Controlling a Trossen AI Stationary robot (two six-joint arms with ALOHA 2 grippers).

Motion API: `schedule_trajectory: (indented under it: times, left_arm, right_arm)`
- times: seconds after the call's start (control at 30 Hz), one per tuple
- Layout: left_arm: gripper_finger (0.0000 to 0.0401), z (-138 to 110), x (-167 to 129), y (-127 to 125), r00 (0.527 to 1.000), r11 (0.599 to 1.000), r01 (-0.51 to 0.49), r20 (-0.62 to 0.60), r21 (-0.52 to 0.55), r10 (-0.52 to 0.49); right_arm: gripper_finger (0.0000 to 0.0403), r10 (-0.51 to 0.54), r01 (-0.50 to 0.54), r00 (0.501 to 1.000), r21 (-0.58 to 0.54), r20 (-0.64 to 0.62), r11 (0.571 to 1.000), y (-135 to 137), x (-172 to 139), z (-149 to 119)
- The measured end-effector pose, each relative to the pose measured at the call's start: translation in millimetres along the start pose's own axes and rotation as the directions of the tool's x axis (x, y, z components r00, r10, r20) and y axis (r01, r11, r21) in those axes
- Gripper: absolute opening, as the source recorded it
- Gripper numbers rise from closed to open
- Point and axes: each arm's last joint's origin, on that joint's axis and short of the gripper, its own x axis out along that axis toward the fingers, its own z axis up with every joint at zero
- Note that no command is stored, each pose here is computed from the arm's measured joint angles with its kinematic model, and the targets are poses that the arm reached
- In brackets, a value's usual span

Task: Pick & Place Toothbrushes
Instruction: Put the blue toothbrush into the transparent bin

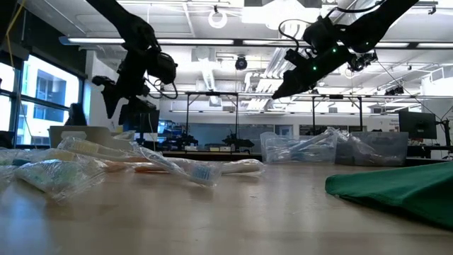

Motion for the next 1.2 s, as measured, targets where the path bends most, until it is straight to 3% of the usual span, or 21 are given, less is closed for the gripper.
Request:
schedule_trajectory:
  times: [0.17,0.33,0.63,0.8,0.97,1.2]
  left_arm:
    - [0.0167,-6,-11,-11,0.995,0.994,-0.047,0.087,0.094,0.039]
    - [0.0132,-15,-22,-24,0.992,0.988,-0.044,0.127,0.148,0.025]
    - [0.0048,-36,-41,-46,0.99,0.969,0.076,0.101,0.235,-0.102]
    - [0.0006,-46,-49,-54,0.985,0.968,0.11,0.105,0.226,-0.136]
    - [0.0004,-55,-56,-61,0.98,0.961,0.13,0.113,0.246,-0.161]
    - [0.0001,-61,-73,-67,0.95,0.928,0.138,0.217,0.345,-0.222]
  right_arm:
    - [0.0254,0.0,0.0,1.0,0.0,0.0,1.0,0,0,0]
    - [0.0254,0.0,0.0,1.0,0.0,0.0,1.0,0,0,0]
    - [0.0254,0.0,0.0,1.0,0.0,0.0,1.0,0,0,0]
    - [0.0254,0.0,0.0,1.0,0.0,0.0,1.0,0,0,0]
    - [0.0254,0.0,0.0,1.0,0.0,0.0,1.0,0,0,0]
    - [0.0254,0.001,-0.001,1.0,0.001,0.0,1.0,0,0,0]
